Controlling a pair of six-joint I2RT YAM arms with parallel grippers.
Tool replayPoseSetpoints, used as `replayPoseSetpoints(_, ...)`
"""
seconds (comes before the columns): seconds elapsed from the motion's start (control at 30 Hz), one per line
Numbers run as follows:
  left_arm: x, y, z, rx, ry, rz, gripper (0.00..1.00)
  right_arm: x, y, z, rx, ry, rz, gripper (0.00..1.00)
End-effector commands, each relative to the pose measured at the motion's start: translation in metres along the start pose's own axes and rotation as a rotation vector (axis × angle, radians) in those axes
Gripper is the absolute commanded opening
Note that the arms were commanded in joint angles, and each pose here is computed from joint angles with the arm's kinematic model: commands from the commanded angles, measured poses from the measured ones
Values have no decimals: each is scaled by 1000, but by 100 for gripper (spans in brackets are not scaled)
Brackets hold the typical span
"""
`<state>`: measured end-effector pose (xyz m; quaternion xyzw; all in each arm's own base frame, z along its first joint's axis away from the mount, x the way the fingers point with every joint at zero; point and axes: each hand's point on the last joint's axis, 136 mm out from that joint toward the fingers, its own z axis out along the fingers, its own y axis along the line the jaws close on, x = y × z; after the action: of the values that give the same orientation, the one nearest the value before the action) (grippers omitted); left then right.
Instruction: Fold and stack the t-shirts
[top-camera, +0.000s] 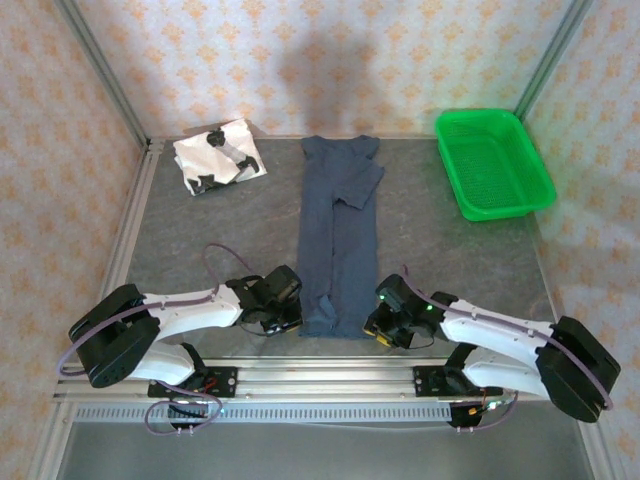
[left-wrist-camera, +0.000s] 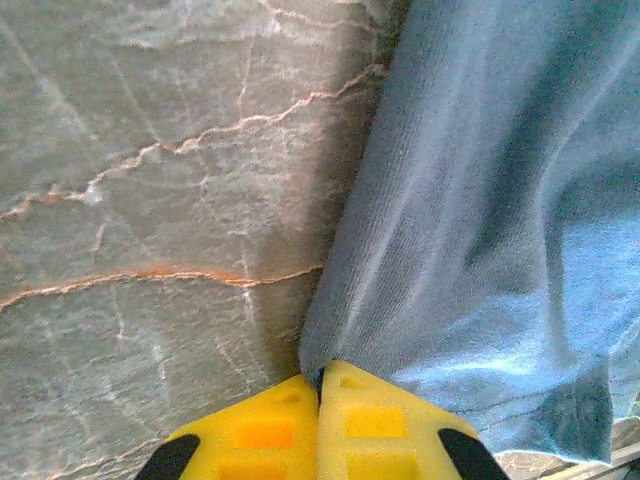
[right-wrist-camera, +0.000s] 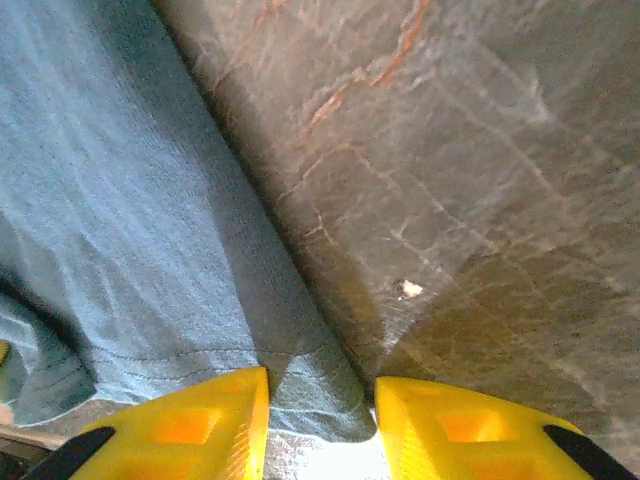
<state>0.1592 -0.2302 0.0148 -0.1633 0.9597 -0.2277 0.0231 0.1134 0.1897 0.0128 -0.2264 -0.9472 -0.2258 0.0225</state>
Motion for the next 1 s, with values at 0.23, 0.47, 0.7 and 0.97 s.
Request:
replayPoseSetpoints(0.23, 26, -15, -5, 75, 91, 79, 0, -17, 36, 4, -120, -85, -48, 2)
replayPoseSetpoints(0.47, 27, -1, -17, 56, 61, 59, 0, -9, 23, -14, -100, -72, -39, 0)
replayPoseSetpoints(0.7, 30, 12, -31, 67, 38, 25, 0, 9, 16, -27, -87, -25, -45, 0)
replayPoseSetpoints(0.97, 31, 26, -45, 105, -5, -39, 0, 23, 18, -33, -92, -8, -56, 0)
